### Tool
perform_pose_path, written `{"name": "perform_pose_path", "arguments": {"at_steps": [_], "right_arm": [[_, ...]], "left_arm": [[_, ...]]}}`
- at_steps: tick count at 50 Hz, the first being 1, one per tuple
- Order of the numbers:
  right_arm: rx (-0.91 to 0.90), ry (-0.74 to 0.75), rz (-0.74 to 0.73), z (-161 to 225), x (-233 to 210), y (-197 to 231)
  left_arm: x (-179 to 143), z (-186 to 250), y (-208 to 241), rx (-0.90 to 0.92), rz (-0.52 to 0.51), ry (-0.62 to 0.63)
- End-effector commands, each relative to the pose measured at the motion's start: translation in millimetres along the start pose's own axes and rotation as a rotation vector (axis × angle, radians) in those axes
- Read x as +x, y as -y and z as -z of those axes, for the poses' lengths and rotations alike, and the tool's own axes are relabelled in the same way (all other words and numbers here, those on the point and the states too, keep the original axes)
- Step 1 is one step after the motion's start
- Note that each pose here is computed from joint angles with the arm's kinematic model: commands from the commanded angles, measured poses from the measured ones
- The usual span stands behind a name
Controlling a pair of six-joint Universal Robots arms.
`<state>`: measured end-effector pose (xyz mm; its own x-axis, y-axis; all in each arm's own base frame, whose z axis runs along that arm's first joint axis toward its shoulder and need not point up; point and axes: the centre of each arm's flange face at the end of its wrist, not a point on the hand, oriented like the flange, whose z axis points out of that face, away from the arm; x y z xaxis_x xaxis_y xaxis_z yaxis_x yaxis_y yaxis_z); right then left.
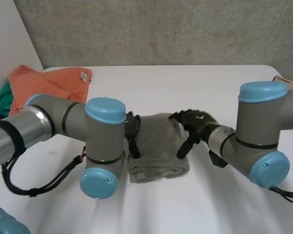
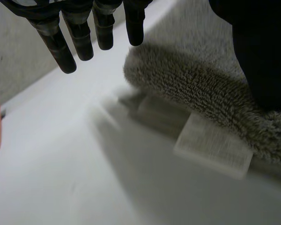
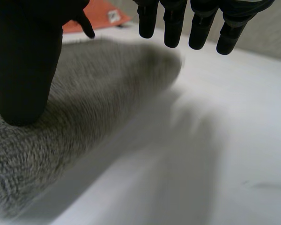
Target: Fold the laundry.
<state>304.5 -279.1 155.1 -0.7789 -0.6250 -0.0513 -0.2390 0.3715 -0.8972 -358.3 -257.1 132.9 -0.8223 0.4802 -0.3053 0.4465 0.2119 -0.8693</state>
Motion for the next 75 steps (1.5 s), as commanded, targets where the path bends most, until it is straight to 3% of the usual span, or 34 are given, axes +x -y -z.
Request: {"name": "perform_pose_path", "arguments": {"at_steps": [1, 10, 15, 18, 22, 29, 33, 52, 57, 64, 71, 75], "right_arm": [[-0.136, 0.009, 0.045, -12, -3, -27], [-0.045, -0.119, 0.286, 3, 3, 3], [0.135, -0.125, 0.443, 40, -37, 30], [0.156, -0.093, 0.514, 52, -56, 12], [0.127, -0.038, 0.552, 62, -72, -22], [0.157, 0.005, 0.559, 64, -87, -63], [0.216, -0.009, 0.57, 48, -88, -76], [0.313, -0.055, 0.584, 8, -85, -73], [0.346, -0.074, 0.581, 1, -82, -62], [0.432, -0.167, 0.541, -12, -53, -13], [0.325, -0.14, 0.538, -22, -45, -25], [0.361, -0.176, 0.524, -29, -32, -8]], "left_arm": [[-6, 11, -14, -0.072, -0.051, -0.011], [-15, 45, 41, 0.091, -0.011, -0.058], [-32, 68, 92, 0.276, 0.027, -0.084], [-41, 74, 108, 0.343, 0.037, -0.111], [-52, 80, 123, 0.422, 0.041, -0.247], [-39, 103, 124, 0.438, 0.097, -0.669], [-40, 109, 122, 0.435, 0.102, -0.746], [-38, 107, 115, 0.405, 0.119, -0.722], [-39, 106, 115, 0.403, 0.12, -0.718], [-42, 108, 118, 0.416, 0.119, -0.712], [-45, 111, 122, 0.43, 0.12, -0.705], [-46, 111, 123, 0.432, 0.121, -0.703]]}}
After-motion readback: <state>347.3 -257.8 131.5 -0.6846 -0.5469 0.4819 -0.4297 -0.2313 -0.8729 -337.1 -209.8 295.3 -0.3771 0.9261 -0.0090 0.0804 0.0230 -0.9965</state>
